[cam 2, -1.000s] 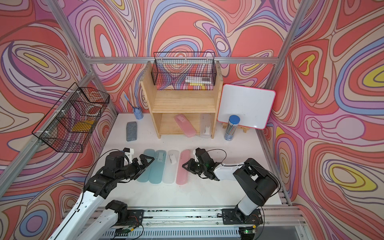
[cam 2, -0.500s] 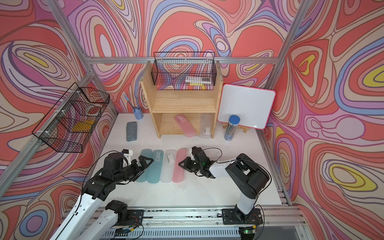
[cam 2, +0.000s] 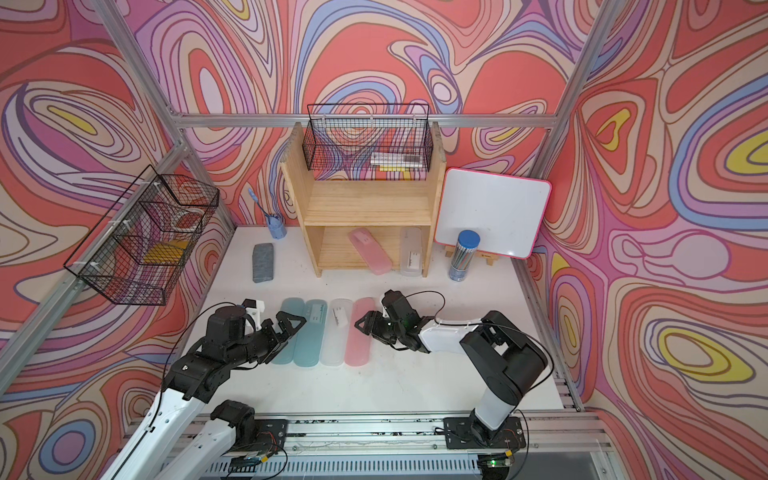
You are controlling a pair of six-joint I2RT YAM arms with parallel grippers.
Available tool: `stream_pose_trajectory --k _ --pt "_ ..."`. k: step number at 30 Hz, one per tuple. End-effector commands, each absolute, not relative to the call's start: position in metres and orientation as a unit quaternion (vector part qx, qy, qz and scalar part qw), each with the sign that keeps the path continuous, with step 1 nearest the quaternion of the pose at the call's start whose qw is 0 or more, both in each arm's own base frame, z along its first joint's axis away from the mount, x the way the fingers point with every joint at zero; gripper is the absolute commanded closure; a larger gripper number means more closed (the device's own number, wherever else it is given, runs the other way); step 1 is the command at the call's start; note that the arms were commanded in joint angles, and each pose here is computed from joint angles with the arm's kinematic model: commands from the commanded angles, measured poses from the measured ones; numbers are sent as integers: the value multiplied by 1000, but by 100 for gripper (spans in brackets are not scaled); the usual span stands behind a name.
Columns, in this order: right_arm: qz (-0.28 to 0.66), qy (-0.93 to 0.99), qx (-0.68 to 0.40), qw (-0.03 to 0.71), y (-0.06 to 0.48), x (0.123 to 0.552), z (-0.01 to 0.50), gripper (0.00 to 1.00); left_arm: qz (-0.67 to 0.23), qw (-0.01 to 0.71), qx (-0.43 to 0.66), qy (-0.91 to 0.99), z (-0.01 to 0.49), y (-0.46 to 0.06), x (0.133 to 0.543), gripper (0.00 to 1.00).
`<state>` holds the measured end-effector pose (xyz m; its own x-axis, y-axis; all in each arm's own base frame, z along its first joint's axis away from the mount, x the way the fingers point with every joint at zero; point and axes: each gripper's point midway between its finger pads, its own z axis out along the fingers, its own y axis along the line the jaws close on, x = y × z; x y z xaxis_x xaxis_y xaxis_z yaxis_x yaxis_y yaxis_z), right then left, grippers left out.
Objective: Remove the pencil cases from the shelf
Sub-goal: Place the pencil case at the center of the board, then pick up the pencil case from the shelf.
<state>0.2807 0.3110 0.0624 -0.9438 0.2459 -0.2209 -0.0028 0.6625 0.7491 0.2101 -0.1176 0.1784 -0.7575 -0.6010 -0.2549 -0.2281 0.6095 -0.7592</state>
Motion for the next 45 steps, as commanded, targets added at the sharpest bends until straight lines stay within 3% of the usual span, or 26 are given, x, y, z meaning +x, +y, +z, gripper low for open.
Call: stream_pose_trajectory --k 1,13,16,29,45 --pt "376 910 58 166 303 281 70 36 -375 267 -240 855 189 -117 215 1" --pt "289 927 67 229 253 275 104 19 -404 274 -228 842 200 -140 255 1" --pt "266 927 68 254 236 272 119 2 -409 278 -219 841 203 -156 270 1" --pt "249 897 78 355 194 266 179 2 -431 294 -247 816 186 -229 349 2" --pt "208 873 47 439 168 268 207 8 -440 286 -272 807 136 -297 428 17"
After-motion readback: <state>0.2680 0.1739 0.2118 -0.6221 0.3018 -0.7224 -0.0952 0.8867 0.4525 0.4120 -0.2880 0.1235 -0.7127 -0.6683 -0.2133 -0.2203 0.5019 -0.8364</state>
